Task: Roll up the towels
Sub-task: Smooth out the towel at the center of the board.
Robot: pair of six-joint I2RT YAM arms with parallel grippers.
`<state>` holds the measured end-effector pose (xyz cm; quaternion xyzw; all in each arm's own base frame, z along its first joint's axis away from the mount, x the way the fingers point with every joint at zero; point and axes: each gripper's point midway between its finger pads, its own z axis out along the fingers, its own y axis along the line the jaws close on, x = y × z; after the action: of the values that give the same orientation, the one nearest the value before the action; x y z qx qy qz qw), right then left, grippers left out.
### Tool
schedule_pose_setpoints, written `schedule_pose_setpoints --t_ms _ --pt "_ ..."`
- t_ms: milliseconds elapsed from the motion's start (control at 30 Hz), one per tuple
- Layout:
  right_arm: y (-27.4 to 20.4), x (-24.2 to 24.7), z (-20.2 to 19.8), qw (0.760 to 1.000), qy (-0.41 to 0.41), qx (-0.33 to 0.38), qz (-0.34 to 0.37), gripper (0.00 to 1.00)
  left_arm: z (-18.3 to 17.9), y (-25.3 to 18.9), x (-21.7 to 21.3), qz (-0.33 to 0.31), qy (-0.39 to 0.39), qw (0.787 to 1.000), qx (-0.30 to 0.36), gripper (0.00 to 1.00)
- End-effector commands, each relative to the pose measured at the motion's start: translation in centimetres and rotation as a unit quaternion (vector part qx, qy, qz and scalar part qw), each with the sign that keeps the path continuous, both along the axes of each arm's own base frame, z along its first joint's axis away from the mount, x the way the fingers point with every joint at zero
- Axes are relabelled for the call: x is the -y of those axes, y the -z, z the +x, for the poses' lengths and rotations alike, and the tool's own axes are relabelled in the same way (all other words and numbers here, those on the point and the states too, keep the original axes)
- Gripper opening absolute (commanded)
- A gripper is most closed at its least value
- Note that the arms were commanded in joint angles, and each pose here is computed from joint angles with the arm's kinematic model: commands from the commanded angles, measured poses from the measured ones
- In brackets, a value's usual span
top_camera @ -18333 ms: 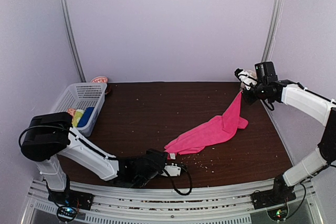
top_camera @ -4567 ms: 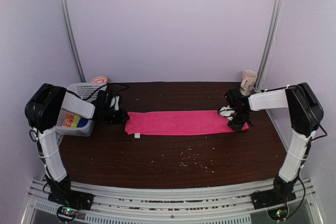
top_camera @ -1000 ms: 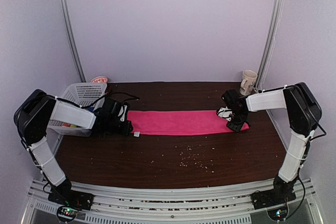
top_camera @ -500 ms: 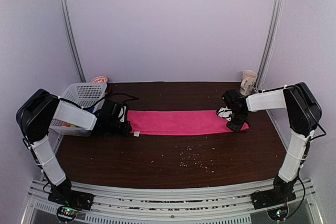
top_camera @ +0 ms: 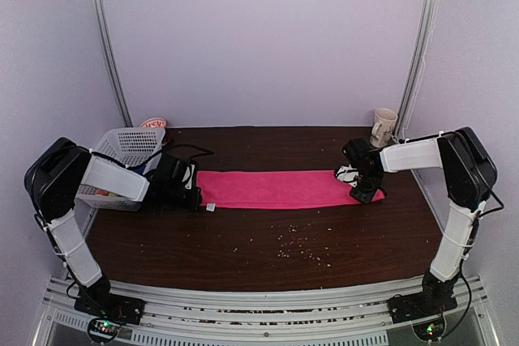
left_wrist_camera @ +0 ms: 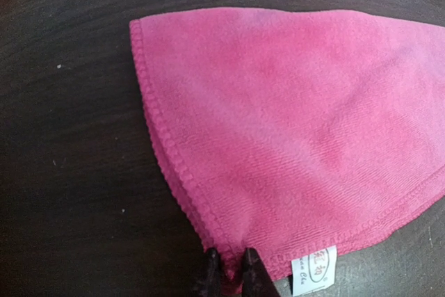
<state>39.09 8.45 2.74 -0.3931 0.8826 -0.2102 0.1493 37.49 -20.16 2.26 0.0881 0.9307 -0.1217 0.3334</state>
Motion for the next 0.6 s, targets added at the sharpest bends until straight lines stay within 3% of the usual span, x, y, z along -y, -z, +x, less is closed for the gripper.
schedule_pose_setpoints --t_ms 0,133,567 --pt "3.7 0.0 -2.3 0.998 -0.002 -0.059 0.005 0.42 -0.3 -0.9 -0.9 0.005 -0.010 1.000 0.008 0.24" --pt "3.7 0.0 -2.3 0.998 -0.002 -0.059 0.005 0.42 -0.2 -1.5 -0.7 -0.005 -0.009 1.000 0.014 0.33" --pt "3.7 0.0 -2.3 0.998 -0.003 -0.060 0.005 0.42 0.9 -1.0 0.6 -0.043 -0.003 0.999 0.011 0.35"
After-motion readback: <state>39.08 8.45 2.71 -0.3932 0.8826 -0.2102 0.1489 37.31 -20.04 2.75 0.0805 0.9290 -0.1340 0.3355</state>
